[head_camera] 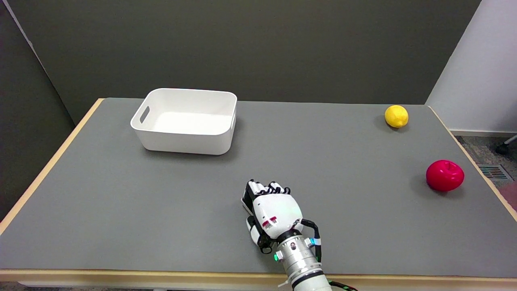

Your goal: Pick up the chalkboard eraser.

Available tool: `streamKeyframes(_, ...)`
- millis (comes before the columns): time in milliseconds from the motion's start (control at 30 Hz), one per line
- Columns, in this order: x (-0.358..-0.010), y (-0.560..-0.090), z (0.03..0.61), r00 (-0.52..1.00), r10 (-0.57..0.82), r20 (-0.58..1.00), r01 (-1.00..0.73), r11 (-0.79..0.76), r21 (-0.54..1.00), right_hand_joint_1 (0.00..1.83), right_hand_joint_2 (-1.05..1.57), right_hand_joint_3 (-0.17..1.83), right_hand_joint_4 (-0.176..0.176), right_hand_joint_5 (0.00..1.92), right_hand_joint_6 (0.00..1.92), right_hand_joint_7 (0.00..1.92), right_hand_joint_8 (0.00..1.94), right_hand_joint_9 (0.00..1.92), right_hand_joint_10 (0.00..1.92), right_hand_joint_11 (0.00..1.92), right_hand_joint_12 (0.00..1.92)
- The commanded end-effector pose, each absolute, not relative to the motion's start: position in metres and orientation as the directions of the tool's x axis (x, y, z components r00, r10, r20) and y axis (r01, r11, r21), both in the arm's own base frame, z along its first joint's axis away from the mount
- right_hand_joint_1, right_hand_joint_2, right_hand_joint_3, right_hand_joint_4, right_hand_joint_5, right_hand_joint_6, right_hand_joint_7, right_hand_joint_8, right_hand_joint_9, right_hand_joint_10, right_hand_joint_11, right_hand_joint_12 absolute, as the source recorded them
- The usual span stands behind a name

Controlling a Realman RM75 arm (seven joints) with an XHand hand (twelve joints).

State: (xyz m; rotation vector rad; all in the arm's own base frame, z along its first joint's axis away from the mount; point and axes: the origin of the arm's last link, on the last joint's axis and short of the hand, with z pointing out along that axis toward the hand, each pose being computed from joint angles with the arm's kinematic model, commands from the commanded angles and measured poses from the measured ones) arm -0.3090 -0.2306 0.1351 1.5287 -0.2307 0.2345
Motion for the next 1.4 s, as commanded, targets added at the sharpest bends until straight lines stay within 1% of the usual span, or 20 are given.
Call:
streamKeyframes(33, -0.301, -0.242, 0.141, 0.963, 0.067, 0.261, -0.262, 0.008, 0.965, 1.28, 1.38, 0.04, -0.176, 0.34, 1.44, 0.43, 1.88, 0.64, 1.92, 0.34, 1.92)
streamKeyframes(400, -0.285, -0.251, 0.155, 0.969, 0.176, 0.176, -0.183, 0.023, 0.983, 1.28, 1.36, 0.07, -0.176, 0.38, 1.42, 0.45, 1.85, 0.64, 1.92, 0.38, 1.92)
streamKeyframes(600, -0.292, -0.251, 0.156, 0.969, 0.138, 0.204, -0.21, 0.033, 0.977, 1.29, 1.35, 0.08, -0.176, 0.39, 1.42, 0.48, 1.82, 0.64, 1.92, 0.42, 1.92)
streamKeyframes(667, -0.295, -0.249, 0.156, 0.962, 0.105, 0.251, -0.257, 0.054, 0.965, 1.28, 1.37, 0.06, -0.176, 0.33, 1.46, 0.45, 1.86, 0.63, 1.92, 0.36, 1.92)
streamKeyframes(700, -0.298, -0.249, 0.156, 0.957, 0.079, 0.281, -0.286, 0.069, 0.956, 1.17, 1.08, 0.43, -0.176, 0.29, 1.06, 0.36, 1.69, 0.6, 1.81, 0.28, 1.92)
streamKeyframes(733, -0.3, -0.248, 0.156, 0.952, 0.061, 0.3, -0.304, 0.076, 0.95, 1.05, 0.76, 0.83, -0.176, 0.25, 0.62, 0.26, 1.51, 0.57, 1.69, 0.21, 1.92)
streamKeyframes(767, -0.301, -0.248, 0.155, 0.95, 0.053, 0.309, -0.313, 0.08, 0.947, 0.97, 0.69, 0.92, -0.176, 0.22, 0.49, 0.25, 1.36, 0.54, 1.58, 0.22, 1.92)
streamKeyframes(800, -0.302, -0.247, 0.154, 0.949, 0.047, 0.313, -0.316, 0.079, 0.946, 0.93, 0.69, 0.92, -0.176, 0.2, 0.46, 0.26, 1.26, 0.53, 1.51, 0.25, 1.92)
streamKeyframes(867, -0.304, -0.246, 0.153, 0.95, 0.039, 0.31, -0.312, 0.075, 0.947, 0.75, 0.66, 0.9, -0.175, 0.12, 0.37, 0.19, 0.78, 0.3, 1.14, 0.39, 1.8)
streamKeyframes(900, -0.305, -0.246, 0.153, 0.951, 0.035, 0.307, -0.309, 0.074, 0.948, 0.7, 0.65, 0.89, -0.173, 0.09, 0.34, 0.16, 0.61, 0.21, 1.01, 0.42, 1.74)
streamKeyframes(967, -0.306, -0.246, 0.153, 0.95, 0.028, 0.31, -0.312, 0.076, 0.947, 0.67, 0.64, 0.87, -0.169, 0.07, 0.33, 0.11, 0.52, 0.16, 0.93, 0.35, 1.66)
streamKeyframes(1033, -0.308, -0.246, 0.153, 0.948, 0.02, 0.318, -0.318, 0.082, 0.944, 0.61, 0.65, 0.85, -0.168, 0.04, 0.32, 0.08, 0.46, 0.11, 0.89, 0.25, 1.53)
streamKeyframes(1100, -0.309, -0.246, 0.153, 0.947, 0.016, 0.32, -0.32, 0.085, 0.944, 0.6, 0.65, 0.85, -0.168, 0.04, 0.31, 0.08, 0.46, 0.12, 0.89, 0.23, 1.52)
streamKeyframes(1167, -0.309, -0.246, 0.153, 0.947, 0.017, 0.32, -0.32, 0.086, 0.944, 0.57, 0.62, 0.92, -0.166, 0.07, 0.23, 0.07, 0.51, 0.14, 0.84, 0.22, 1.49)
streamKeyframes(1200, -0.309, -0.246, 0.154, 0.948, 0.015, 0.318, -0.318, 0.087, 0.944, 0.56, 0.62, 0.92, -0.167, 0.07, 0.22, 0.07, 0.51, 0.14, 0.84, 0.23, 1.49)
streamKeyframes(1233, -0.309, -0.246, 0.155, 0.949, 0.015, 0.316, -0.316, 0.087, 0.945, 0.56, 0.62, 0.91, -0.167, 0.07, 0.23, 0.08, 0.51, 0.14, 0.84, 0.23, 1.48)
streamKeyframes(1300, -0.31, -0.247, 0.156, 0.95, 0.017, 0.312, -0.313, 0.092, 0.945, 0.59, 0.65, 0.84, -0.169, 0.03, 0.3, 0.12, 0.5, 0.13, 0.9, 0.22, 1.5)
streamKeyframes(1333, -0.31, -0.248, 0.157, 0.95, 0.017, 0.31, -0.31, 0.094, 0.946, 0.58, 0.64, 0.86, -0.169, 0.04, 0.28, 0.12, 0.51, 0.14, 0.9, 0.22, 1.49)
streamKeyframes(1367, -0.311, -0.247, 0.158, 0.951, 0.018, 0.309, -0.309, 0.096, 0.946, 0.56, 0.62, 0.91, -0.169, 0.07, 0.22, 0.12, 0.54, 0.17, 0.87, 0.22, 1.48)
streamKeyframes(1400, -0.311, -0.248, 0.159, 0.952, 0.02, 0.306, -0.307, 0.101, 0.946, 0.56, 0.62, 0.91, -0.17, 0.07, 0.22, 0.13, 0.55, 0.17, 0.87, 0.22, 1.48)
